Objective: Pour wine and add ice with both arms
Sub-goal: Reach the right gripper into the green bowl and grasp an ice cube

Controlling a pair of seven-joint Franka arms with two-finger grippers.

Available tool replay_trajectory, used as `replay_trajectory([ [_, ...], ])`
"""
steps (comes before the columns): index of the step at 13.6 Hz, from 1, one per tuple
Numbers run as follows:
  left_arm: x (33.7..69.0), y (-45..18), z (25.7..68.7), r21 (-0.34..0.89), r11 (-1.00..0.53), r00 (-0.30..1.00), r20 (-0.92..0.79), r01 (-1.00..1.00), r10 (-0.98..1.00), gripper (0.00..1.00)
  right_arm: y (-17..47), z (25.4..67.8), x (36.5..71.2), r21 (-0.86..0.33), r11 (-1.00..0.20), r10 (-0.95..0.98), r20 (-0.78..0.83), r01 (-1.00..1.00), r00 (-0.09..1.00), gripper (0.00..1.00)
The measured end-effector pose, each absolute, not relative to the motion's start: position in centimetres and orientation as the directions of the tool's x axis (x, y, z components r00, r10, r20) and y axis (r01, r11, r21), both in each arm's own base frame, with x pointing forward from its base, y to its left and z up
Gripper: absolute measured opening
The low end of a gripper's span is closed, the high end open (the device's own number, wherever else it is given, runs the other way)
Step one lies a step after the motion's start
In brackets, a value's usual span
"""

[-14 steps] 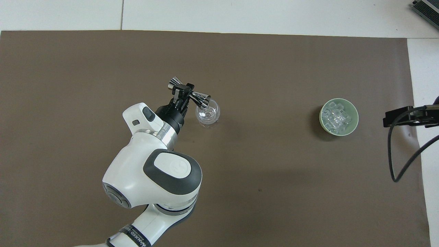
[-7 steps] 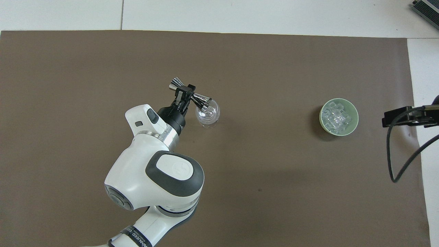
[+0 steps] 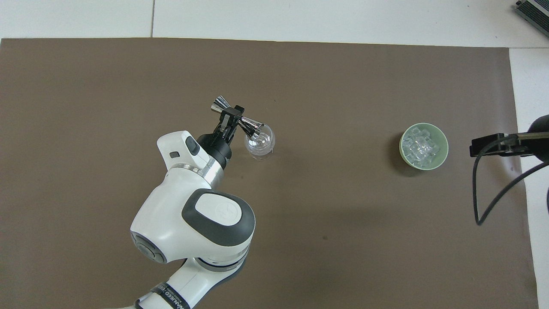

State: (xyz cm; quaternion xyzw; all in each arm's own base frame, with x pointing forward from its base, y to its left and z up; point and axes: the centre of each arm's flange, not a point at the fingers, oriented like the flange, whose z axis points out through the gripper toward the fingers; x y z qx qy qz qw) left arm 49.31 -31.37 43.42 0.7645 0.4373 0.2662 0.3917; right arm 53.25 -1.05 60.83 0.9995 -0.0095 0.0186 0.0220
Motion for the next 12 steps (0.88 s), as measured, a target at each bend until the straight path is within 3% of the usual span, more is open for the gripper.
replay_trajectory([
  [8, 49.3, -31.3, 43.5, 0.827, -0.362, 0.501, 0.114, 0.431, 0.858, 0.22, -1.0, 54.7, 53.3, 0.051, -0.999, -0.004, 0.239, -0.016, 0.971, 1.0],
  [12, 49.3, -31.3, 43.5, 0.827, -0.362, 0.5, 0.115, 0.43, 0.858, 0.22, -1.7, 49.7, 54.3, 0.043, -0.999, -0.012, 0.259, -0.024, 0.966, 1.0],
])
